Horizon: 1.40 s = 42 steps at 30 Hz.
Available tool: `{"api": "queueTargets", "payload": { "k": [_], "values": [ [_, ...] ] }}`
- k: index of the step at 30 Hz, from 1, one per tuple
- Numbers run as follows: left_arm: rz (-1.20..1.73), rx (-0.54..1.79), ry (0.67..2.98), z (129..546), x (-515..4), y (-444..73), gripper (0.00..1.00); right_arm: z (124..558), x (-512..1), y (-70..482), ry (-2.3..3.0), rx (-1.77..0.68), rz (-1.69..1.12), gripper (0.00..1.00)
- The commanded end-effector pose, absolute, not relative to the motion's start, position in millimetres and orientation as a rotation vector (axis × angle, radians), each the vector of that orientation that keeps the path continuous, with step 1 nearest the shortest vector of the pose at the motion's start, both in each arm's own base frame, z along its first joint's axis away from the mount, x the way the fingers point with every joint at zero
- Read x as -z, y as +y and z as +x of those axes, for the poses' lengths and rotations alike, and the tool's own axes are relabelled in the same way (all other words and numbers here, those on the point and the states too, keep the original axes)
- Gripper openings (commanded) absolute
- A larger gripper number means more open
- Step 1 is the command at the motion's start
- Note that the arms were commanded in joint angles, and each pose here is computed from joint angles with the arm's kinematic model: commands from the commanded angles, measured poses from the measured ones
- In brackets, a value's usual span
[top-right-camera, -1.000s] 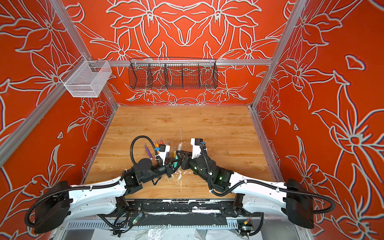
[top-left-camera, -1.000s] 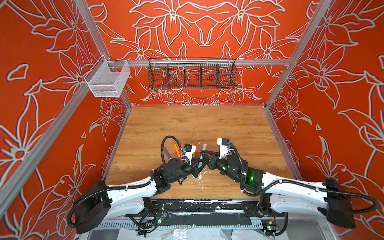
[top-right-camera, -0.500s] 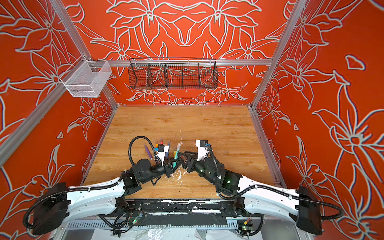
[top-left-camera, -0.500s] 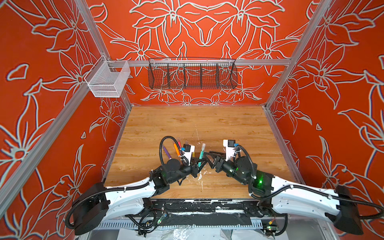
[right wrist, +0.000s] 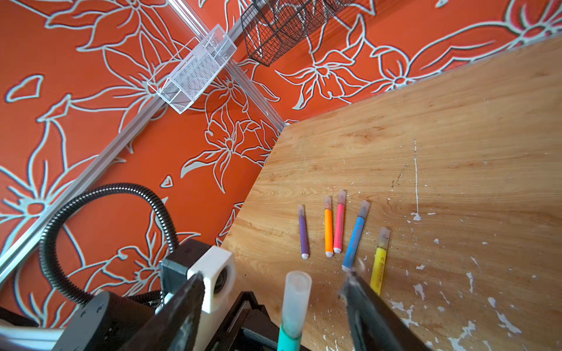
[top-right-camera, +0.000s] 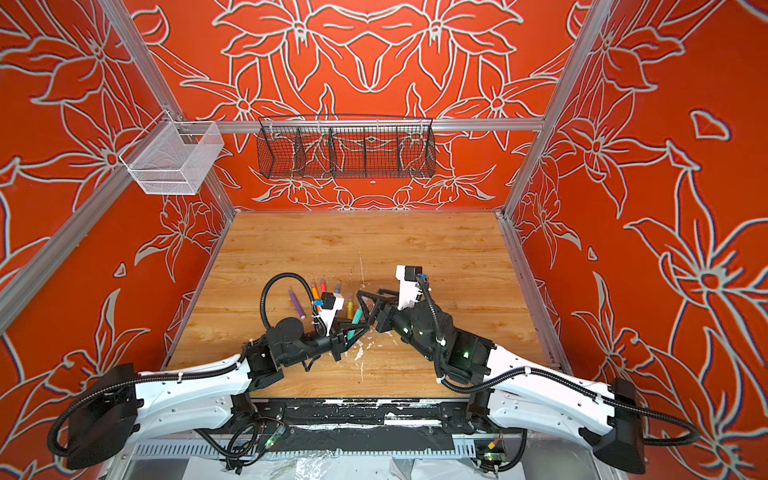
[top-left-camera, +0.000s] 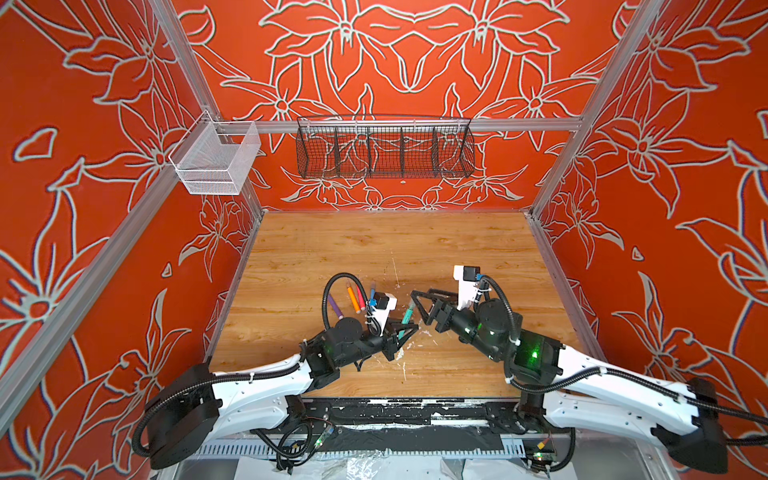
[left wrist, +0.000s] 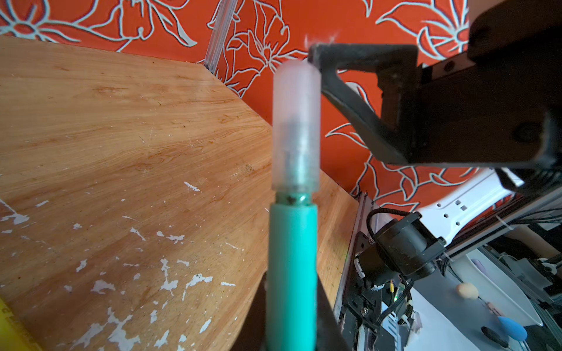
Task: Insert the pens into the pen caps
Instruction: 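Press the clear cap down onto the green marker with the right gripper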
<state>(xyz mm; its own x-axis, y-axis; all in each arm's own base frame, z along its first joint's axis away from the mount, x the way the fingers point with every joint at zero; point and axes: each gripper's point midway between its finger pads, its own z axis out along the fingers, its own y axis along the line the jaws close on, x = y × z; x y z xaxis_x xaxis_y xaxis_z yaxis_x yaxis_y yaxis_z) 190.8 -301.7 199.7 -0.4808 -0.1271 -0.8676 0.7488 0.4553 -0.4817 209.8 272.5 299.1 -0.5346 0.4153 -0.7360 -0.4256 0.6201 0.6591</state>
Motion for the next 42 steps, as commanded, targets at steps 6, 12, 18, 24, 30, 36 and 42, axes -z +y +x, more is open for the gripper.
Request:
{"api": "queueTargets", "payload": {
  "k": [6, 12, 18, 24, 30, 36, 42],
  "values": [
    [0.581, 1.183, 1.719, 187.7, -212.1, -305.9, 0.00, 220.6, -299.9, 283.0, 1.906, -1.001, -0.025, 0.77],
    [0.584, 1.188, 1.720, 187.2, -212.1, -306.5, 0.00, 226.8, -297.6, 297.4, 1.941, -0.982, -0.052, 0.77],
    [0.588, 1.192, 1.719, 186.5, -212.4, -307.1, 0.00, 229.0, -293.5, 308.5, 1.974, -0.969, -0.088, 0.62],
    [0.584, 1.194, 1.722, 186.9, -212.2, -307.3, 0.00, 229.5, -288.2, 311.0, 1.987, -0.960, -0.097, 0.35],
    [0.575, 1.193, 1.724, 187.9, -212.6, -306.9, 0.00, 227.9, -282.0, 310.3, 1.995, -0.963, -0.098, 0.19],
    [0.564, 1.190, 1.727, 189.6, -212.3, -306.7, 0.00, 226.0, -275.5, 311.7, 2.005, -0.973, -0.106, 0.09],
    [0.485, 1.205, 1.719, 195.2, -218.8, -303.1, 0.00, 223.2, -265.0, 312.4, 2.016, -0.988, -0.112, 0.02]
  ]
}}
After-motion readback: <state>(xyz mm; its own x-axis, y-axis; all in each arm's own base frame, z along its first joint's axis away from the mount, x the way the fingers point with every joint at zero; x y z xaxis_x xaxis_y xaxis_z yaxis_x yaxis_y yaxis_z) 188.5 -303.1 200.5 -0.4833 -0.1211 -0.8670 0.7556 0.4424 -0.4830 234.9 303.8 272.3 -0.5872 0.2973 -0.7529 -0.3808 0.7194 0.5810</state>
